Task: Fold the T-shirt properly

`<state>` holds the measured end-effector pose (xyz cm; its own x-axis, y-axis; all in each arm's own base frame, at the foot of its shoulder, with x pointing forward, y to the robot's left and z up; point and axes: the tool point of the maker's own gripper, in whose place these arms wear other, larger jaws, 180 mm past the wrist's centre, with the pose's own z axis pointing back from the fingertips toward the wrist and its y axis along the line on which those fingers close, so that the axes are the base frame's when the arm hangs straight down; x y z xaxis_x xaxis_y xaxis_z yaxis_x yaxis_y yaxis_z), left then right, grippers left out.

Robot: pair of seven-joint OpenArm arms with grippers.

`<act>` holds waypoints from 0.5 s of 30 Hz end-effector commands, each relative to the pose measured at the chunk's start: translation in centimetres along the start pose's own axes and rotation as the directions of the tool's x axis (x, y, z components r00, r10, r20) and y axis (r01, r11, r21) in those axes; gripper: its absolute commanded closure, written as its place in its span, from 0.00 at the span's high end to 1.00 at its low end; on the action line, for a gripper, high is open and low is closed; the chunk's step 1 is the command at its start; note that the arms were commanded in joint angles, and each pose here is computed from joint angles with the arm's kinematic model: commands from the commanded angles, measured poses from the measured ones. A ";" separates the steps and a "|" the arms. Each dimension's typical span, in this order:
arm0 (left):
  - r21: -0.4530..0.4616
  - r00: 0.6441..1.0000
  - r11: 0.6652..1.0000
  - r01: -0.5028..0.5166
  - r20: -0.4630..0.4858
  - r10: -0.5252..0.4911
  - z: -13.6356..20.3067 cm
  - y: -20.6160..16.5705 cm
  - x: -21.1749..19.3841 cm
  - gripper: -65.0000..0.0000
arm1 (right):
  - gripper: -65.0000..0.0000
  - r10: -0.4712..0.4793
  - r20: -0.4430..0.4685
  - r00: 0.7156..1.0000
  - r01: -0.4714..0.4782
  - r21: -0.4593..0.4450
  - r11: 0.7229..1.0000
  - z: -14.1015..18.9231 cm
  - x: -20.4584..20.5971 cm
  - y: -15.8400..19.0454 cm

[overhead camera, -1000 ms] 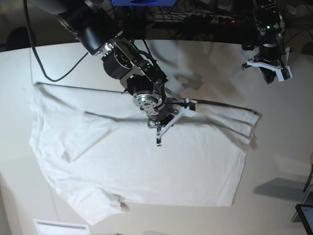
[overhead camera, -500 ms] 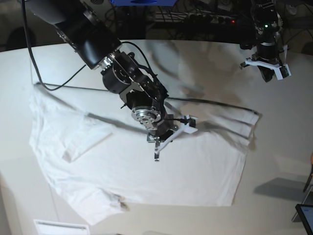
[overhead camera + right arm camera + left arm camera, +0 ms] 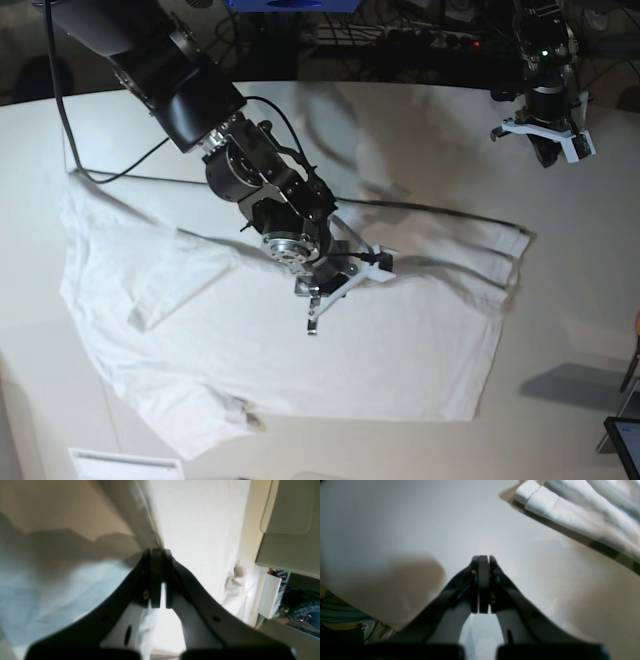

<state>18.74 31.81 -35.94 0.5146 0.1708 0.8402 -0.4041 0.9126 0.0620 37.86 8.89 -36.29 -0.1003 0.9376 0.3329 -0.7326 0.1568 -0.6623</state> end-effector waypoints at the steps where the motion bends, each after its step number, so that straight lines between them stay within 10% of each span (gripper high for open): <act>1: 0.003 0.999 1.000 0.011 0.047 -0.011 0.2 0.2 1.3 0.00 | 0.01 -0.003 0.049 0.999 0.005 -0.048 0.999 0.2 1.6 -2.1; 7: -0.012 0.997 1.000 0.016 0.069 -0.016 0.4 -0.4 2.2 0.00 | 0.05 -0.036 0.059 0.998 0.041 -0.086 0.995 -0.5 1.3 -2.7; 15: -0.032 0.992 0.999 0.024 0.122 -0.020 1.0 -1.3 4.1 0.00 | 0.43 -0.097 0.142 0.985 0.128 -0.235 0.963 0.2 2.5 -6.4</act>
<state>20.11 30.85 -33.39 0.4630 0.1354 0.8760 -0.3748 0.9255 0.0550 40.54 9.13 -34.50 -0.0743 0.8888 0.4522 -0.6230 0.3127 -0.7170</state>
